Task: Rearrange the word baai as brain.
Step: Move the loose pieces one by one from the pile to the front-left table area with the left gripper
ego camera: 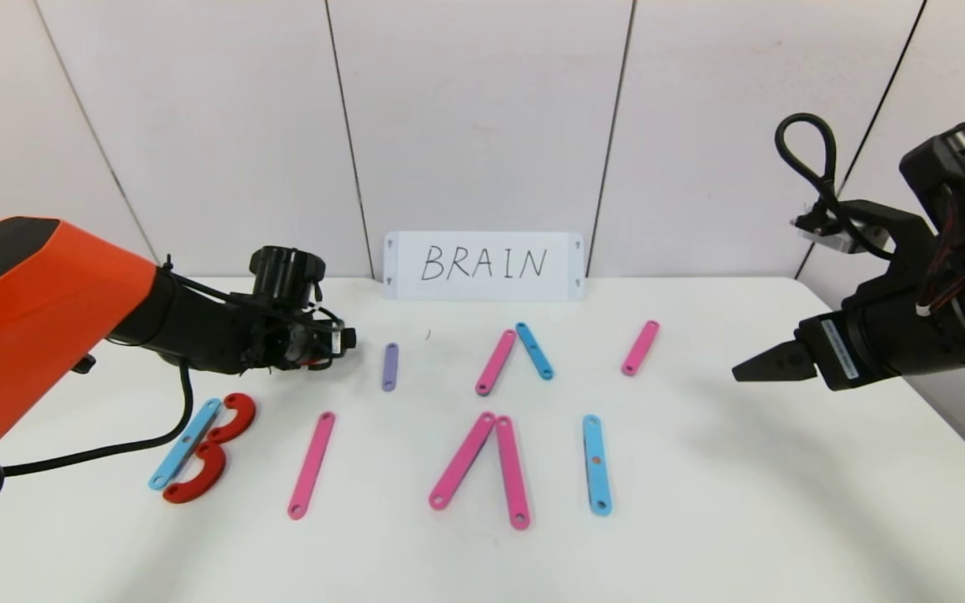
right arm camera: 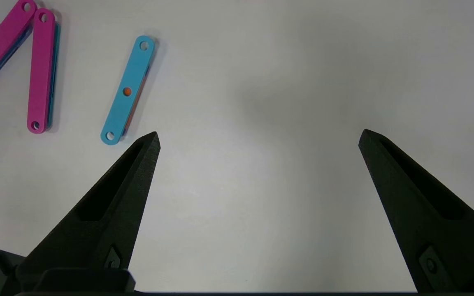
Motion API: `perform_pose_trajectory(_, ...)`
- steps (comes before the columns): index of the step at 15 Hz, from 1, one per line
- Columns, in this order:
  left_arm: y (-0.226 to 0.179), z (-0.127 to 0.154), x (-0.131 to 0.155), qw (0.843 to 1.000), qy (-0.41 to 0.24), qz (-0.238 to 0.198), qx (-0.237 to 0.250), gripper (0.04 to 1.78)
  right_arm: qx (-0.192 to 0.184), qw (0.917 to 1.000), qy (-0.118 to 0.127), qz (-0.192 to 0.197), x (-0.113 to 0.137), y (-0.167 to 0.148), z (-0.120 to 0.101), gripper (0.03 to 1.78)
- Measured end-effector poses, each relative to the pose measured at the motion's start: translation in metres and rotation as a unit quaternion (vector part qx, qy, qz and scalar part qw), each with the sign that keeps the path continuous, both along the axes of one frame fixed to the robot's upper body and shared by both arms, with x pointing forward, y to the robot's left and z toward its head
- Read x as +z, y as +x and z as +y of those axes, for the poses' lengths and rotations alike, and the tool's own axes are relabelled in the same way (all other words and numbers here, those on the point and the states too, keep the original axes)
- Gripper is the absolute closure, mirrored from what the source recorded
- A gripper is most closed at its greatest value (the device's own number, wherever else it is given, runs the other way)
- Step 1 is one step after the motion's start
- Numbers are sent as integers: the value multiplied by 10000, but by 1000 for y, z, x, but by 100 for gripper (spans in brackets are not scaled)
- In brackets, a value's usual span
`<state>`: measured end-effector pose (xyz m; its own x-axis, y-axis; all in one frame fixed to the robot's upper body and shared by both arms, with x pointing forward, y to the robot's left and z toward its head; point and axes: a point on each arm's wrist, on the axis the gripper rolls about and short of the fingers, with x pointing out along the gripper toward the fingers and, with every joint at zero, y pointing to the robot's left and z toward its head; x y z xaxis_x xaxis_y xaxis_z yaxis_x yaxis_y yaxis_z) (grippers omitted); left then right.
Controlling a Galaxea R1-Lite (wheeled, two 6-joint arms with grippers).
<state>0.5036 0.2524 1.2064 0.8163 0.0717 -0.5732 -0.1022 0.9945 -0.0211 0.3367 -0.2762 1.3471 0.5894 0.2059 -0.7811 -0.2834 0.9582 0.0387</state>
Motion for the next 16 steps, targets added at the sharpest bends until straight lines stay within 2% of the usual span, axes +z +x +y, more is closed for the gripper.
perform_pose_trajectory(10, 2, 0, -6, 10000, 8, 57, 3, 10, 3, 10000, -1, 6, 0, 0, 0, 11)
perform_pose_trajectory(13, 2, 0, -6, 10000, 11, 50, 5, 30, 10, 10000, -3, 14, -1, 0, 0, 11)
perform_pose_trajectory(16, 3, -1, -6, 10000, 7, 38, -2, 73, 27, 10000, -4, 17, -2, 0, 1, 11)
